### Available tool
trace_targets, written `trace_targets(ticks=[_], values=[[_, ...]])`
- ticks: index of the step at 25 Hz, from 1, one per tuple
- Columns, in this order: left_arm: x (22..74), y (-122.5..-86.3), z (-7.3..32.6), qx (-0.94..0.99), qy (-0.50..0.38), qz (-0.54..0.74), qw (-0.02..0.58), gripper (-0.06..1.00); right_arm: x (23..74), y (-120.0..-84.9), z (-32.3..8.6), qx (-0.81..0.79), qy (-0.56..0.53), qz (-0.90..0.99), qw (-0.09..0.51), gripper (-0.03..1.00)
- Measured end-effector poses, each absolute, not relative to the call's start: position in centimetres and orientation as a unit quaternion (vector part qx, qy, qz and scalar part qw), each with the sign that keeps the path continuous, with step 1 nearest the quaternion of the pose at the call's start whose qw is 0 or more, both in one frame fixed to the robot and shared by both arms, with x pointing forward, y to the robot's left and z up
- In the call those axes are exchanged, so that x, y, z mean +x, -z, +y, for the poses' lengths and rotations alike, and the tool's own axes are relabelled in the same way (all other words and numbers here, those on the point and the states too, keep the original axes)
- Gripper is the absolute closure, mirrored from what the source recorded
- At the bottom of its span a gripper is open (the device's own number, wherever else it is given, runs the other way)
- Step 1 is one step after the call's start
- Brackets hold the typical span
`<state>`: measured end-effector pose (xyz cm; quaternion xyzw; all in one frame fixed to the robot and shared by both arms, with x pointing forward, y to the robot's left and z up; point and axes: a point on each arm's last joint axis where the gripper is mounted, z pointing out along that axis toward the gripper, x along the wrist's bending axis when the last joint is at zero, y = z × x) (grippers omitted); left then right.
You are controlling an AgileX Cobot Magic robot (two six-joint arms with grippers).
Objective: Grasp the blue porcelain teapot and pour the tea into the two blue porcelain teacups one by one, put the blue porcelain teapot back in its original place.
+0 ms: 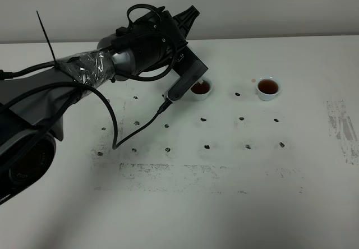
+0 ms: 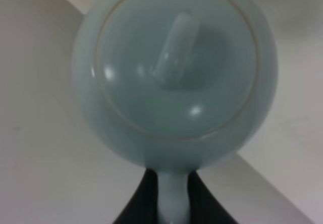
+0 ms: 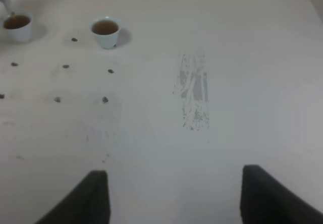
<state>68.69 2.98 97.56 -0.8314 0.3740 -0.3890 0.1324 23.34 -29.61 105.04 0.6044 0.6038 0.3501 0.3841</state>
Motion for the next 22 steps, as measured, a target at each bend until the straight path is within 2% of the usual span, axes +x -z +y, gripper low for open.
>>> trace_targets(ticks=[7, 14, 22], values=[[68.24, -97.05, 3.61, -0.864, 0.350, 0.336, 0.135, 0.91, 23.34, -105.04, -29.61, 0.604, -0.350, 0.604, 0.384, 0.39], [68.20, -97.01, 3.69, -0.891, 0.356, 0.259, 0.107, 0.91, 23.34, -105.04, -29.61, 0.604, -0.350, 0.604, 0.384, 0.39], [67.67, -97.65, 3.97, -0.933, 0.350, 0.079, 0.040, 0.91, 23.34, -105.04, -29.61, 0.604, -0.350, 0.604, 0.384, 0.39]])
